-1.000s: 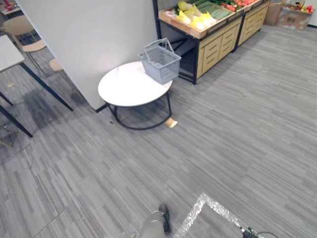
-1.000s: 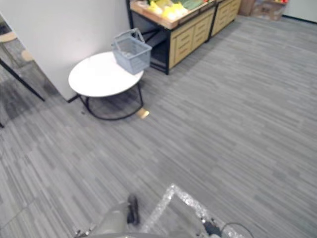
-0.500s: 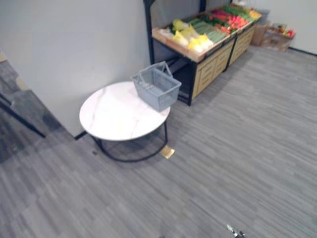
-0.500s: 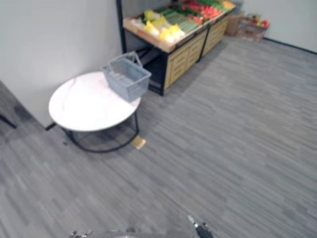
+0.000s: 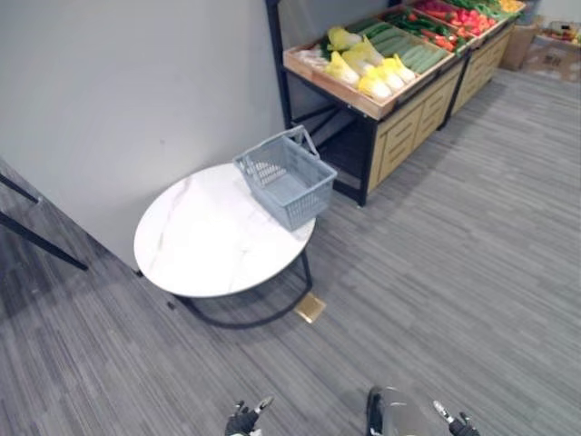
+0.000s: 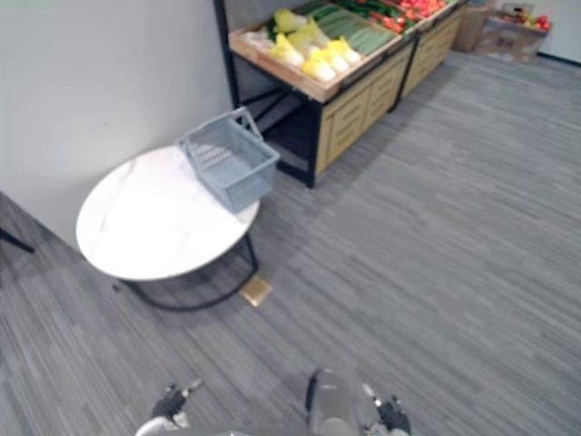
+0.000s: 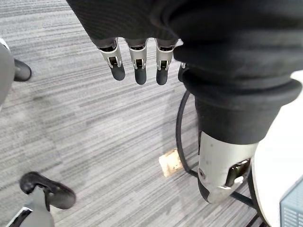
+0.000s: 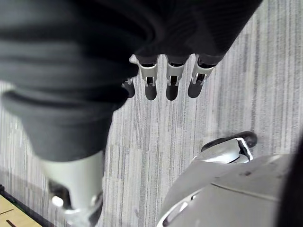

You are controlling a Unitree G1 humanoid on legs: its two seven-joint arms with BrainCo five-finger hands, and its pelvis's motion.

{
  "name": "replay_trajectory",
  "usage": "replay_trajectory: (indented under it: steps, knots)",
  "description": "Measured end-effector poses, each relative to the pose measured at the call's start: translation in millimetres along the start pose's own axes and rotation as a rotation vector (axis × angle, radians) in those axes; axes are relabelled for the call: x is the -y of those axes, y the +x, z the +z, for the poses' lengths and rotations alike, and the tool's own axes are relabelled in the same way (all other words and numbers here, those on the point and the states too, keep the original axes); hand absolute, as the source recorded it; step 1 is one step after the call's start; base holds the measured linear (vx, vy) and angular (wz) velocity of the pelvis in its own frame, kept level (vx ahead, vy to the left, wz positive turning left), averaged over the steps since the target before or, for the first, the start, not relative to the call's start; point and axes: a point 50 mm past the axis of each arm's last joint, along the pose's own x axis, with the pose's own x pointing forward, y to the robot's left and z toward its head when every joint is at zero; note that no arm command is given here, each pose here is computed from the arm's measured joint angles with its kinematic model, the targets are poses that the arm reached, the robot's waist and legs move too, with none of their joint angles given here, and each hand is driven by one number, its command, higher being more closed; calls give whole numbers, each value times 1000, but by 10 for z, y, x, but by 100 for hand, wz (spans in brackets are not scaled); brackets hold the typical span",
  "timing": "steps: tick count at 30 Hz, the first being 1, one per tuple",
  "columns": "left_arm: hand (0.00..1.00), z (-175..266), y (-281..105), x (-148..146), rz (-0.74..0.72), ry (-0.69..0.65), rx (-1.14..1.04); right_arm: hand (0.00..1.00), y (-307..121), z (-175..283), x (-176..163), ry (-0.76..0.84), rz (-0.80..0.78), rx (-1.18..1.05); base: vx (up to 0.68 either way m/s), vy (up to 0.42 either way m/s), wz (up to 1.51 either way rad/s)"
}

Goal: Pick vegetable in the basket

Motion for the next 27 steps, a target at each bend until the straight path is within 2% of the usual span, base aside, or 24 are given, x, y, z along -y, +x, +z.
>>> replay_trajectory:
  steps: [6, 9, 12, 17, 21, 27]
  knots:
    - [0, -18, -9, -111, 36, -37, -3, 0, 6, -28, 48, -15, -12, -28, 401, -168, 33]
    - [0, 32, -15, -257, 82, -85, 25, 0, 21, -18, -68, -49, 24, -35, 391, -44, 3]
    - [0, 87, -5, -243, 80, -106, 50, 0, 69, 104, -194, -44, 50, -7, 434, 94, -10]
    - [0, 137, 15, -220, 66, -44, 59, 0, 49, 58, -227, -72, 53, -8, 413, 181, 85]
    - [0, 125, 21, -342, 100, -6, 31, 0, 83, 185, -338, -105, 90, 31, 321, 125, 40]
    - [0, -66, -44, -522, 120, 116, -51, 0, 48, 81, -321, -128, 98, 12, 246, 25, 16]
